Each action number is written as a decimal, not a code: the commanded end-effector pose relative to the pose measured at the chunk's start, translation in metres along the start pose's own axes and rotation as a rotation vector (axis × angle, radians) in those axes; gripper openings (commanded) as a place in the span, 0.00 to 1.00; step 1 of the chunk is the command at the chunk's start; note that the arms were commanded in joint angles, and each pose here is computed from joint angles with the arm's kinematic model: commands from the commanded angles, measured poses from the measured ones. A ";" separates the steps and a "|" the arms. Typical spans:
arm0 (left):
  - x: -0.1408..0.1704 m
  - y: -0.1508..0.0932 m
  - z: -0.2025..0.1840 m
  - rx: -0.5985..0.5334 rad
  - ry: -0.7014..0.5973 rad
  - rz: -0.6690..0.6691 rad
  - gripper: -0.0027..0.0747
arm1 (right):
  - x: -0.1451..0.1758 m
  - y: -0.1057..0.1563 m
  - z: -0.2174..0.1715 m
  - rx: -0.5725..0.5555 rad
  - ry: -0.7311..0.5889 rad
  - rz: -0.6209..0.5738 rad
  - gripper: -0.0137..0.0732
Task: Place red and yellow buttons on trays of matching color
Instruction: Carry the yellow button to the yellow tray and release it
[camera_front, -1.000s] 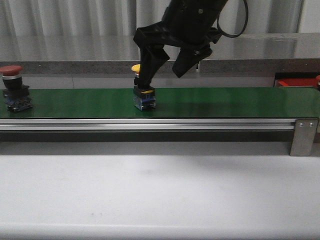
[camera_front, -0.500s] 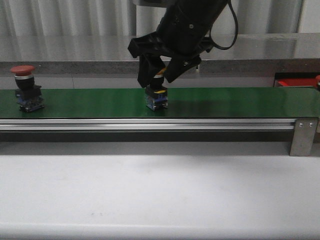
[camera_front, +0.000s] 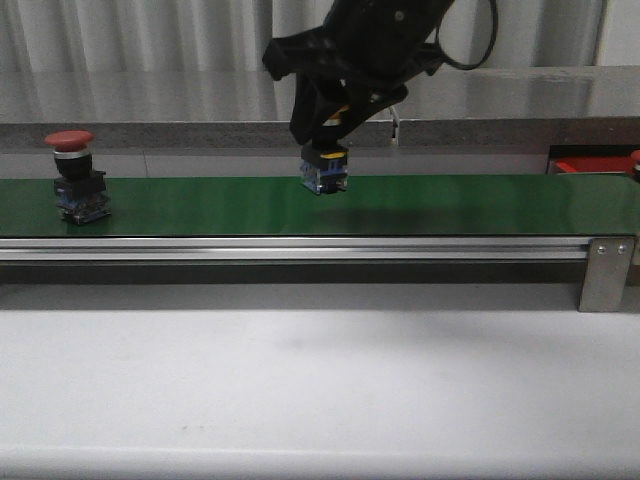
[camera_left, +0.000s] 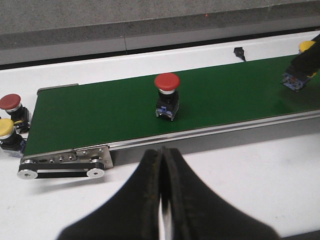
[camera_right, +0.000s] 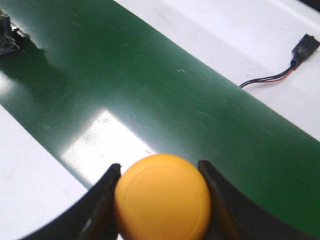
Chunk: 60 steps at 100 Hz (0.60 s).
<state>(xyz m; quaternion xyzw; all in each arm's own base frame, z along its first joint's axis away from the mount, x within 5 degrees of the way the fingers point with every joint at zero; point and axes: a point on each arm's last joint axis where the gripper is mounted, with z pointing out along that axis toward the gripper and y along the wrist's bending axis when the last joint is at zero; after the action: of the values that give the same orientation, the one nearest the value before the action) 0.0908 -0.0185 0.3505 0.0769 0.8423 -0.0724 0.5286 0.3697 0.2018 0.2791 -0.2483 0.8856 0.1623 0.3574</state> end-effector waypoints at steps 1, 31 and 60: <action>-0.013 -0.001 -0.004 0.001 -0.094 -0.015 0.01 | -0.018 -0.004 -0.049 0.038 -0.172 0.014 0.15; -0.013 -0.001 -0.004 0.001 -0.094 -0.015 0.01 | 0.028 -0.059 -0.112 0.200 -0.197 0.144 0.15; -0.013 -0.001 -0.004 0.001 -0.094 -0.015 0.01 | 0.074 -0.125 -0.165 0.420 -0.213 0.328 0.15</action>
<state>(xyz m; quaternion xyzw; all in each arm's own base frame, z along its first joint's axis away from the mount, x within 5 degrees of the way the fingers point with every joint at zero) 0.0908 -0.0185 0.3505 0.0769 0.8423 -0.0724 0.5286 0.3080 0.0221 0.3042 -0.0429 0.9107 0.0784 0.4032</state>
